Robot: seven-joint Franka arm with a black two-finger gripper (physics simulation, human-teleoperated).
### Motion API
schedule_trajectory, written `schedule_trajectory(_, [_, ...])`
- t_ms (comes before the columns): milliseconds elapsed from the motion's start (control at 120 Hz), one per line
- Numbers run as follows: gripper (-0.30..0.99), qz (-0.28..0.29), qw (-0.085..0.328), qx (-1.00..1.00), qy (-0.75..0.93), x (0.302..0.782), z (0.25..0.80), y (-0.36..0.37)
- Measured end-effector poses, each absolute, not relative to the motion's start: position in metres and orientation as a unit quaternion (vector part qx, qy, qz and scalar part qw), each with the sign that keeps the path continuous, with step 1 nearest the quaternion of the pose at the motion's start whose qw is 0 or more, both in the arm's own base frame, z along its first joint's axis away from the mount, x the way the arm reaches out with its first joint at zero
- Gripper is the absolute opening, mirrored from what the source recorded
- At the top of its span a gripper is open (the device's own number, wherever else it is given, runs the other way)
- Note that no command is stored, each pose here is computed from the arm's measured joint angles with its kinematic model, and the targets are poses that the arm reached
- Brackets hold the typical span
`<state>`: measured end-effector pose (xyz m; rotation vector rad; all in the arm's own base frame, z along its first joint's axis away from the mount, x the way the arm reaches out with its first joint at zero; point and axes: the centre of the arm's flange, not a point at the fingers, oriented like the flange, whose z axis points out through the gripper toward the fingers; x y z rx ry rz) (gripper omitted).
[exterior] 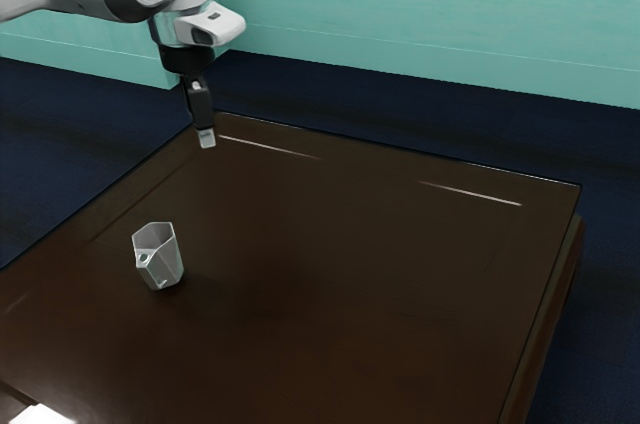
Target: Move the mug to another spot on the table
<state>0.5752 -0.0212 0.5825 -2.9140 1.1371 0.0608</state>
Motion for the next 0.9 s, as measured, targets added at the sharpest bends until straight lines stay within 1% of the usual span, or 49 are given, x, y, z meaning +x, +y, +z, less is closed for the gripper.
schedule_trajectory(283, [0.69, 0.019, 0.005, -0.920, 0.391, 0.574, 0.584, -0.022])
schedule_trajectory(350, [0.69, 0.019, 0.004, -0.921, 0.388, 0.556, 0.589, -0.022])
schedule_trajectory(467, [0.69, 0.037, -0.006, -0.929, 0.368, 0.530, 0.574, -0.020])
schedule_trajectory(667, [0.69, 0.045, -0.006, -0.956, 0.289, 0.499, 0.555, 0.012])
schedule_trajectory(817, [0.69, 0.032, 0.006, -0.973, 0.231, 0.464, 0.524, 0.033])
schedule_trajectory(900, [0.69, 0.024, 0.017, -0.979, 0.200, 0.461, 0.507, 0.040])
